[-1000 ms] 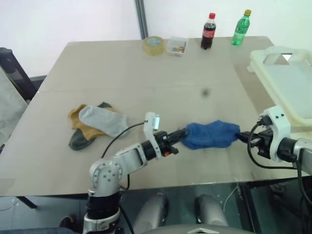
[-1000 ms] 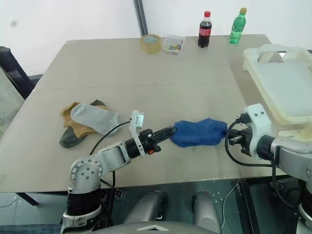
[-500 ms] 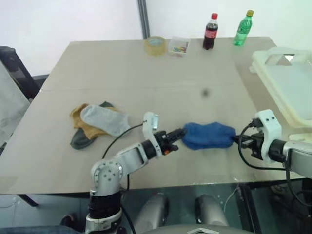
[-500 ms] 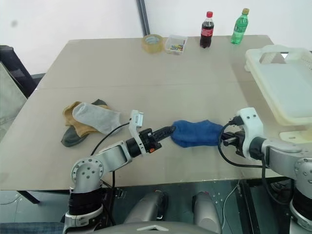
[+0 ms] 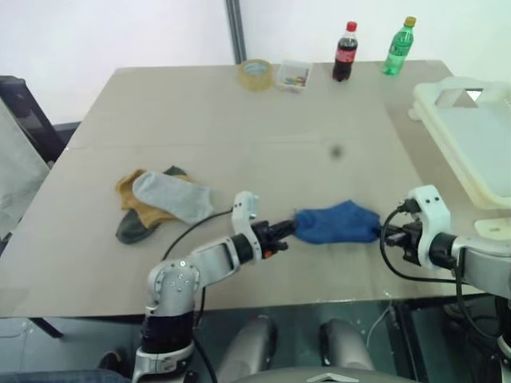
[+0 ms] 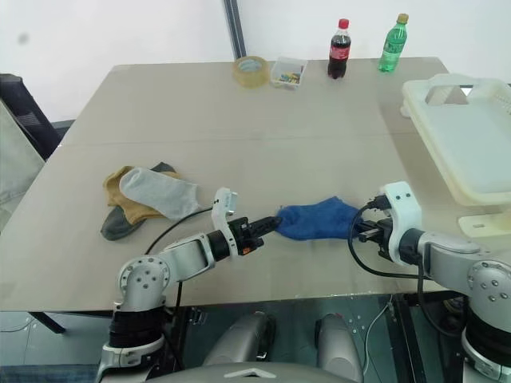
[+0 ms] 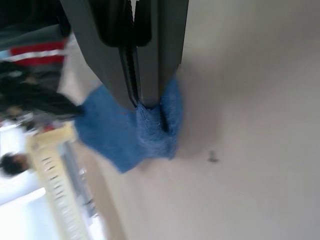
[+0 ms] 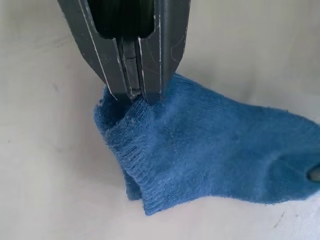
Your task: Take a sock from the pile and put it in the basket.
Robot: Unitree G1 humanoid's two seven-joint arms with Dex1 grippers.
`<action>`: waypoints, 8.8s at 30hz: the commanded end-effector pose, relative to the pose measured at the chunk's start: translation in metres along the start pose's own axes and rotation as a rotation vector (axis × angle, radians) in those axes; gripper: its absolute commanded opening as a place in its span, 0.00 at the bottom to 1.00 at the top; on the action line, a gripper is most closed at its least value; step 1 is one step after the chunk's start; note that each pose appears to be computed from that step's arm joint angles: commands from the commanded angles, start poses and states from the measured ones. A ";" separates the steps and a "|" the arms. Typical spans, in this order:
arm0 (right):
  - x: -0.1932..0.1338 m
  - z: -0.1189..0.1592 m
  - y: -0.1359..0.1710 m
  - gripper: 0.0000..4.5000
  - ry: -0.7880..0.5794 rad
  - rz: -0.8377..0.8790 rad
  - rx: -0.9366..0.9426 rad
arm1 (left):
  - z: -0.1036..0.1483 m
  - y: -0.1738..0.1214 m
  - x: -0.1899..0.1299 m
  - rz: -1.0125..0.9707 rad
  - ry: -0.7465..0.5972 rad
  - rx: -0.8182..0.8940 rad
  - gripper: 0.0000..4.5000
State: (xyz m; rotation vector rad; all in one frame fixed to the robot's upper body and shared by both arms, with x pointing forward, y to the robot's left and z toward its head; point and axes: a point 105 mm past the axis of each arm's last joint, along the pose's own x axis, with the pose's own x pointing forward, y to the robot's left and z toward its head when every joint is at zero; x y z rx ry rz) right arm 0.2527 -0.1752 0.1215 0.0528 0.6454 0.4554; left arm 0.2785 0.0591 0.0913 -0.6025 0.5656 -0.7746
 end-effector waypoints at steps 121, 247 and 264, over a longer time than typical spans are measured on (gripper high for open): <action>-0.010 0.040 0.026 0.99 -0.122 0.133 -0.227 | 0.007 -0.064 0.063 -0.567 0.167 -0.480 0.83; -0.050 0.001 -0.043 0.99 -0.312 0.310 -0.404 | 0.018 -0.001 -0.089 0.034 -0.215 0.716 0.83; -0.068 -0.027 -0.051 0.99 -0.201 0.314 -0.378 | -0.009 0.003 -0.121 0.177 -0.198 0.656 0.83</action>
